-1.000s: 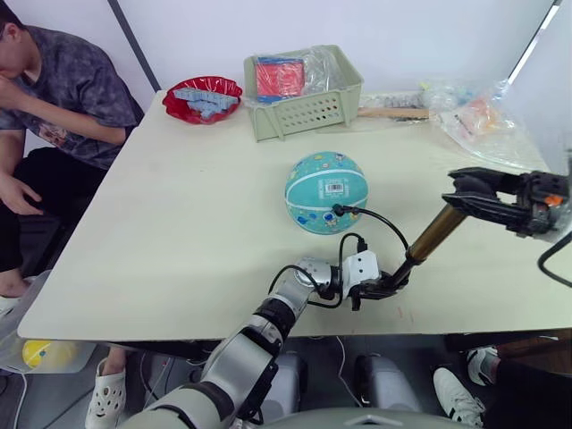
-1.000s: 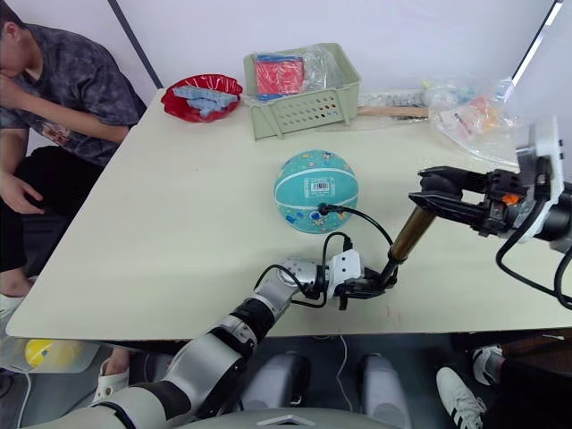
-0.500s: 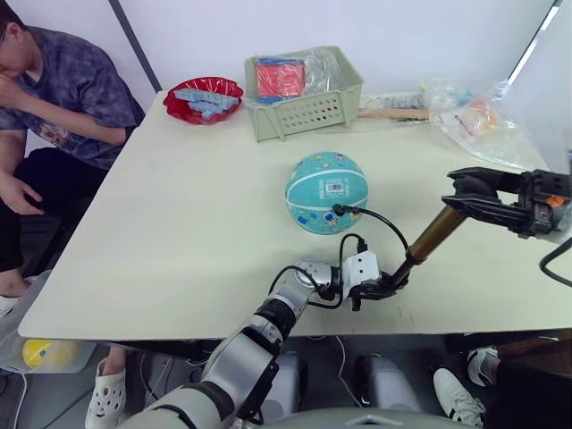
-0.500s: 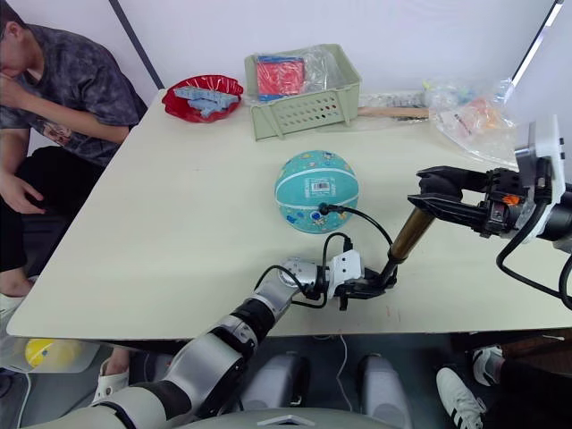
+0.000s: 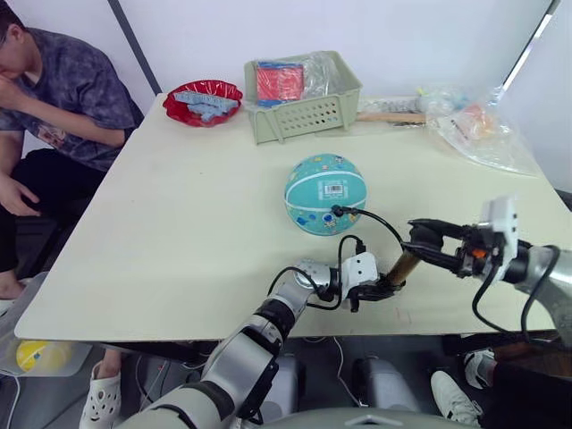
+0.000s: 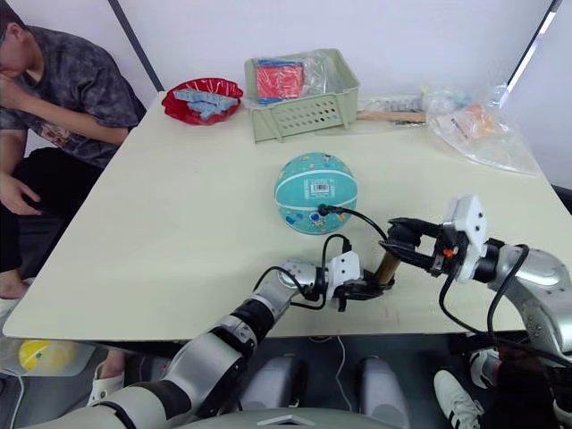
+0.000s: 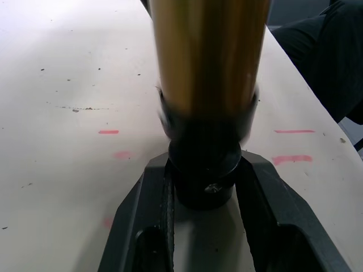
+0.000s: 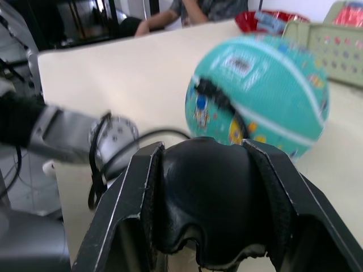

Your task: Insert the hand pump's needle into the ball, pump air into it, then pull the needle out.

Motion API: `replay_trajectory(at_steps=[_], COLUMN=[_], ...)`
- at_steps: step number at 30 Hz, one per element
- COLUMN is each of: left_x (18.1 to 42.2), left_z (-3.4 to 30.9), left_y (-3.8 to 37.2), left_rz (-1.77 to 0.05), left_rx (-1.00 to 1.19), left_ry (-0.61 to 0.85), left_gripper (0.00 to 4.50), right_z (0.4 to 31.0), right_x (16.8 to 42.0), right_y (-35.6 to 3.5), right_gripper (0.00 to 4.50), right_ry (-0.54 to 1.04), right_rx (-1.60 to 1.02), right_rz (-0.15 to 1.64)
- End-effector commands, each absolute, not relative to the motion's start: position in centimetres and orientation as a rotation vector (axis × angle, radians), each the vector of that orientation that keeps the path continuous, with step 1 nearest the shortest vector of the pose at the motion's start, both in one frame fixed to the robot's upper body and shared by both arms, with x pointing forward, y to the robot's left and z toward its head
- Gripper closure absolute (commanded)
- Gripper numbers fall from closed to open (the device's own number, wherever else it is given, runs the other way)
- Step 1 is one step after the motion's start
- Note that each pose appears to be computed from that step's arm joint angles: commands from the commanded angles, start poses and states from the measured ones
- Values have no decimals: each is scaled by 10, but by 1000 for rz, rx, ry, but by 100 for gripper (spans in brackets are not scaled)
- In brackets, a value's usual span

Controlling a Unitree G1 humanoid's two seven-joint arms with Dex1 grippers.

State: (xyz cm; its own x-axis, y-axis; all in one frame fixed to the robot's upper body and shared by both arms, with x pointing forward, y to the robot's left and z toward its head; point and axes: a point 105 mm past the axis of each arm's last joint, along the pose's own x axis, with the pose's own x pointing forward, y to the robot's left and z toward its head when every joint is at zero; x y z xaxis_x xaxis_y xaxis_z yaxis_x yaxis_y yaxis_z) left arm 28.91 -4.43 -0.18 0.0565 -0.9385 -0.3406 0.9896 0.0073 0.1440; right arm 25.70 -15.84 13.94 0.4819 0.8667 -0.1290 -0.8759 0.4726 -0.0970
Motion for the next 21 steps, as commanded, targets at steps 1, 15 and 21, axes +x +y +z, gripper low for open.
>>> replay_trajectory(at_steps=[1,15,21], left_x=[278,279,278], left_z=[-22,-21,-22], left_y=[-39,-38,-38], left_rz=[-1553,-1557,-1561], left_rx=[416,422,422], left_ry=[253,254,257], left_gripper=[341,341,341], right_z=[113,214,248], right_x=[257,260,255], right_y=[-164,-178,-184], right_gripper=[284,284,284], right_ry=[160,-59,-81], right_rx=[-157,-156,-174], right_rz=[1031,1060,1072])
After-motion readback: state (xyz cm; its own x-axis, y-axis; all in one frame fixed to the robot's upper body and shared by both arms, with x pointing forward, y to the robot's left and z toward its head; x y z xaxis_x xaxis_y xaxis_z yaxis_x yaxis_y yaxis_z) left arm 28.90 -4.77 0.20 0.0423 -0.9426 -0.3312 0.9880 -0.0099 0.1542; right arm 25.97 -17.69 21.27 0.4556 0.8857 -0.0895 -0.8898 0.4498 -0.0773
